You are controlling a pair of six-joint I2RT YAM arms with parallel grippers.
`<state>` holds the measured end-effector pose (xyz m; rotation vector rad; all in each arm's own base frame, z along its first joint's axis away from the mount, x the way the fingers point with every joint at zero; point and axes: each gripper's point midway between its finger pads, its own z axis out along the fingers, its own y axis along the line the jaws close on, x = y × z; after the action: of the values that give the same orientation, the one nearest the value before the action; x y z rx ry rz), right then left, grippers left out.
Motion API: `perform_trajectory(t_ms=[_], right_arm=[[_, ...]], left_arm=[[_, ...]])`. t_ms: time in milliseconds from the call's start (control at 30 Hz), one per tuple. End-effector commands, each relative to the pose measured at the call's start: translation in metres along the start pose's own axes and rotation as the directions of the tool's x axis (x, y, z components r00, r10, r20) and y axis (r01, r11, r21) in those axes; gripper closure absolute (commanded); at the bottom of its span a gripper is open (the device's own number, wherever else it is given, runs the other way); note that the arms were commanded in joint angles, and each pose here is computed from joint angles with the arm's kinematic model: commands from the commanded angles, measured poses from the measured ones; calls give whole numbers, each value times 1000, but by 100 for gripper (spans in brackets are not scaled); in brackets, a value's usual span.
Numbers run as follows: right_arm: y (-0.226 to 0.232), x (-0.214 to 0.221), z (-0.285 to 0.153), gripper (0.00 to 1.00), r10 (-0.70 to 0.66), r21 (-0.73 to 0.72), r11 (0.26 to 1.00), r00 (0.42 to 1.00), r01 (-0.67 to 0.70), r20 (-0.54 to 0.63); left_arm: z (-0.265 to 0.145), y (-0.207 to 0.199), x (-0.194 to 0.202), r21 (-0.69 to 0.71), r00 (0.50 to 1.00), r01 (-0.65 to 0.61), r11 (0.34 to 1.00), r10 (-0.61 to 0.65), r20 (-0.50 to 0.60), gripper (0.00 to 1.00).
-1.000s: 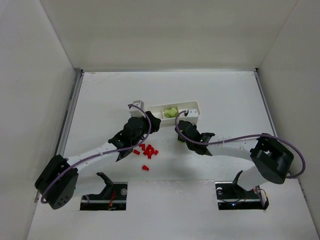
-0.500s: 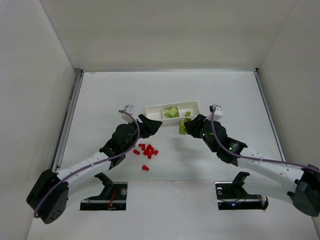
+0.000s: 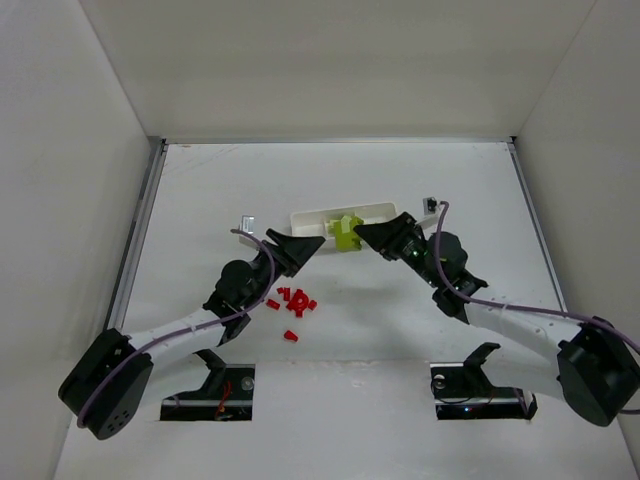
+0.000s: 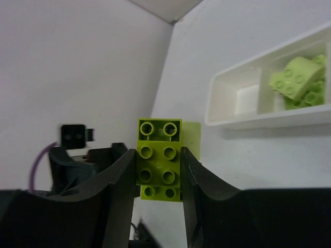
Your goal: Sort the legos into containers by color
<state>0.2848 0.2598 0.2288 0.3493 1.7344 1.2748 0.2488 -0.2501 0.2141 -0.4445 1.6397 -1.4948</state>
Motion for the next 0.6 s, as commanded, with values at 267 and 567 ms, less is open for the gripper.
perform_trajectory(t_ms=[267, 567], right_arm=[[65, -13, 9, 77, 210, -307, 929, 978, -205, -15], [64, -7, 9, 77, 262, -331, 907, 964, -259, -37]], left_arm=[[3, -29, -15, 150, 996, 62, 987, -71, 57, 38], [15, -26, -19, 165, 994, 80, 983, -92, 63, 43]])
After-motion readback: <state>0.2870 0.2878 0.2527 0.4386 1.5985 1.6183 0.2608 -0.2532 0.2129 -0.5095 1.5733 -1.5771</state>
